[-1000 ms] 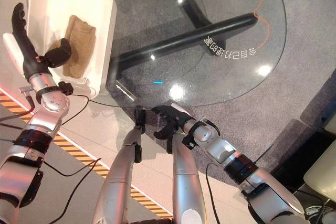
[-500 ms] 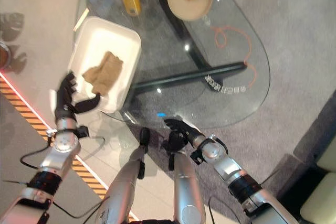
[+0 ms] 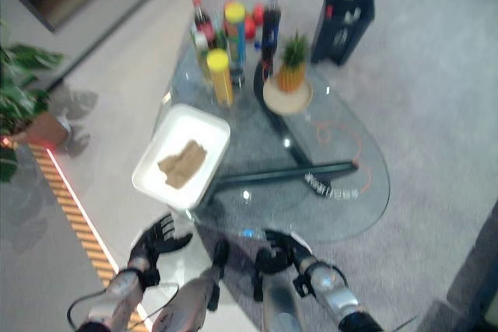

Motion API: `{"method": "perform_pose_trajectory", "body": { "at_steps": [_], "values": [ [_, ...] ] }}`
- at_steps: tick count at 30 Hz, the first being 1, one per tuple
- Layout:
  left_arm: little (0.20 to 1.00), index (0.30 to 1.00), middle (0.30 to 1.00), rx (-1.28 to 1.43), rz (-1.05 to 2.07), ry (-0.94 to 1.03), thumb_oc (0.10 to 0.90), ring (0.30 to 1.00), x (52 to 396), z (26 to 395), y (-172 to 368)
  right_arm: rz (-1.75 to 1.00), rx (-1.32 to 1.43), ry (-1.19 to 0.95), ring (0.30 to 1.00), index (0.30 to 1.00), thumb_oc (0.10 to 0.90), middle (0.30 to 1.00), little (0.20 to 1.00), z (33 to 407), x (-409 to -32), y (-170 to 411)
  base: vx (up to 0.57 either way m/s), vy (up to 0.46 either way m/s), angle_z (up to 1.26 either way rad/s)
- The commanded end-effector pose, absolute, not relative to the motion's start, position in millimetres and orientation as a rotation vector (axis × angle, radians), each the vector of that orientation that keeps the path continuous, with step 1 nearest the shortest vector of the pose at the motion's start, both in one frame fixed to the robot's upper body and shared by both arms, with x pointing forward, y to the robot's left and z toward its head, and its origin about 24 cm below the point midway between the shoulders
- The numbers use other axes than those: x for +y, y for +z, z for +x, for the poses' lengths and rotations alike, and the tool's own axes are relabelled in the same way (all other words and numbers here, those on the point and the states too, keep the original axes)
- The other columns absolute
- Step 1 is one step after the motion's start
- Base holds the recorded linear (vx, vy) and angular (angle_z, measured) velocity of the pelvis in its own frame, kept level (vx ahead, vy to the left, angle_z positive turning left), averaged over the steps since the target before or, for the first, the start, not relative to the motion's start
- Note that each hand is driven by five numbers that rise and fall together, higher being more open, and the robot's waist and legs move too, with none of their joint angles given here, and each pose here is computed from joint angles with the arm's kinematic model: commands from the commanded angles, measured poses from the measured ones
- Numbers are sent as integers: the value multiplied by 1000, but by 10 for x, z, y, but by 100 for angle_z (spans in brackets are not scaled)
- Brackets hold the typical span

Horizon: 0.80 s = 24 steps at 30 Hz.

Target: Wipe the table with a cloth and put it in the basket.

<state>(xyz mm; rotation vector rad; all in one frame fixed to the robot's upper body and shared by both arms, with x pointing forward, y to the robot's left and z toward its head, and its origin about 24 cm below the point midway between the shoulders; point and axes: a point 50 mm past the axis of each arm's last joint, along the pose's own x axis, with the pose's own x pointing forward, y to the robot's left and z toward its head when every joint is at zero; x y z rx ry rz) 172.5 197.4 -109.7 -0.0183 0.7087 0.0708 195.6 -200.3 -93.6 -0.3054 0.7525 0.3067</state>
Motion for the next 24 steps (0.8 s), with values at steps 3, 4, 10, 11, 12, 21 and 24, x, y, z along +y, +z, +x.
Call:
{"method": "perform_pose_trajectory", "body": {
  "at_steps": [3, 4, 10, 11, 12, 21, 24],
  "values": [
    [900, 900, 900, 763, -63, 40, 800, 900, 1975, 1640, -1224, -178, 747, 345, 900, 900, 800, 900, 900, 1897, -1839, -1027, 69, -65, 16],
    [900, 900, 900, 799, -84, 46, 800, 900, 1969, 1585, -1280, -145, 804, 342, 900, 900, 800, 900, 900, 1829, -1837, -1105, 85, -78, 10],
    [900, 900, 900, 875, -77, -10, 800, 900, 1933, 1413, -1417, -7, 1005, 266, 900, 900, 800, 900, 900, 1573, -1890, -1353, 32, -32, 1],
    [900, 900, 900, 886, -73, -2, 800, 900, 1941, 1391, -1432, -2, 1033, 263, 900, 900, 800, 900, 900, 1537, -1888, -1381, 0, 0, 0],
    [900, 900, 900, 899, -78, -1, 800, 900, 1948, 1377, -1442, -6, 1057, 256, 900, 900, 800, 900, 900, 1507, -1897, -1401, 0, 0, 0],
    [900, 900, 900, 977, -119, -8, 800, 900, 1959, 1243, -1527, 3, 1195, 207, 900, 900, 800, 900, 900, 1301, -1961, -1532, 41, -8, -5],
    [900, 900, 900, 994, -150, -18, 800, 900, 1954, 1201, -1544, 19, 1225, 199, 900, 900, 800, 900, 900, 1231, -1971, -1562, 52, 0, -6]
  ]
}}
